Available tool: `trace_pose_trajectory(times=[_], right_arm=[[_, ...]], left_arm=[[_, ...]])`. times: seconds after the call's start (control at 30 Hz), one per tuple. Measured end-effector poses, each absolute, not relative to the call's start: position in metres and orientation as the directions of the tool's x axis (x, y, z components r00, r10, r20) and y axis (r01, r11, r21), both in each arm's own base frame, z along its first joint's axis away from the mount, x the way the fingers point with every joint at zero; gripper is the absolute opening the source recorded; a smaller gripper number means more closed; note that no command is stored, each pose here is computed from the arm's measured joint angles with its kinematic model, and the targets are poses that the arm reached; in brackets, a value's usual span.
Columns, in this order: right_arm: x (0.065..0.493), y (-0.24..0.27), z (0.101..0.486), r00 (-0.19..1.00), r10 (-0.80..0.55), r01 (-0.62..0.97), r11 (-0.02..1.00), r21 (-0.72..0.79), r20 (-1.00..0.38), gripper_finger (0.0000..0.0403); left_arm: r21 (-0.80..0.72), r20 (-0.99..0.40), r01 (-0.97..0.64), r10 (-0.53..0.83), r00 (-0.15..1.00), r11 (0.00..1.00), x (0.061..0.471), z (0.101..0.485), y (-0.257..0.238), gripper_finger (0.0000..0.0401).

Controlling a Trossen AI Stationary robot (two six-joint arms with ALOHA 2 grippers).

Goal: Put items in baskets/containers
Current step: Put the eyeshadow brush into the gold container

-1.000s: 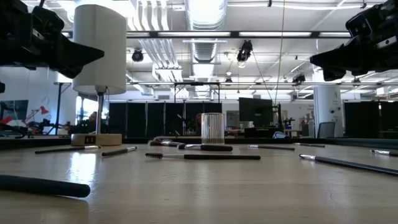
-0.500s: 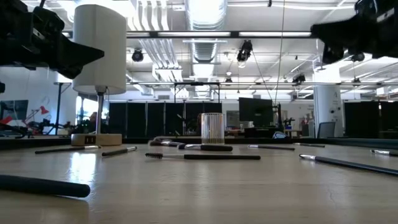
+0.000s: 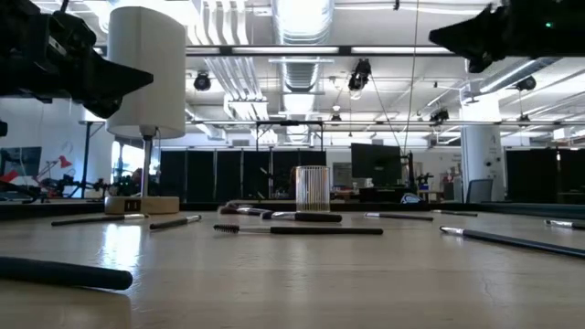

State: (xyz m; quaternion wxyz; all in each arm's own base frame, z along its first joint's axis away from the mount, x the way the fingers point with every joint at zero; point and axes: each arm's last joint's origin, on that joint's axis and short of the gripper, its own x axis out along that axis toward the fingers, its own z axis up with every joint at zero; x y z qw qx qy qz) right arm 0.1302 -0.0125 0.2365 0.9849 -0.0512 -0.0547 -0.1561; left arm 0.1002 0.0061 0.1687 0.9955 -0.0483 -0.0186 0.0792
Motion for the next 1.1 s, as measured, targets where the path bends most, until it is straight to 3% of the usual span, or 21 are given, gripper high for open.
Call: trace_pose_trajectory(times=[0.3,0.47,0.77,1.1], right_arm=[[0.166,-0.036,0.246,0.872,-0.439,0.433,0.898,-0.076,-0.219,0.0018],[0.184,-0.059,0.235,0.830,-0.447,0.470,0.883,-0.014,-0.334,0.0018],[0.205,-0.111,0.213,0.718,-0.461,0.596,0.794,0.118,-0.521,0.0019],[0.243,-0.144,0.198,0.486,-0.337,0.675,0.731,0.102,-0.806,0.0093]], left_arm=[[-0.129,0.073,-0.150,0.160,0.984,0.980,0.100,0.173,0.006,0.0000],[-0.176,0.067,-0.222,0.237,0.969,0.959,0.100,0.173,0.008,0.0000],[-0.204,0.064,-0.238,0.256,0.965,0.950,0.100,0.172,0.009,0.0000],[-0.197,0.062,-0.246,0.262,0.963,0.949,0.100,0.172,0.009,0.0000]])
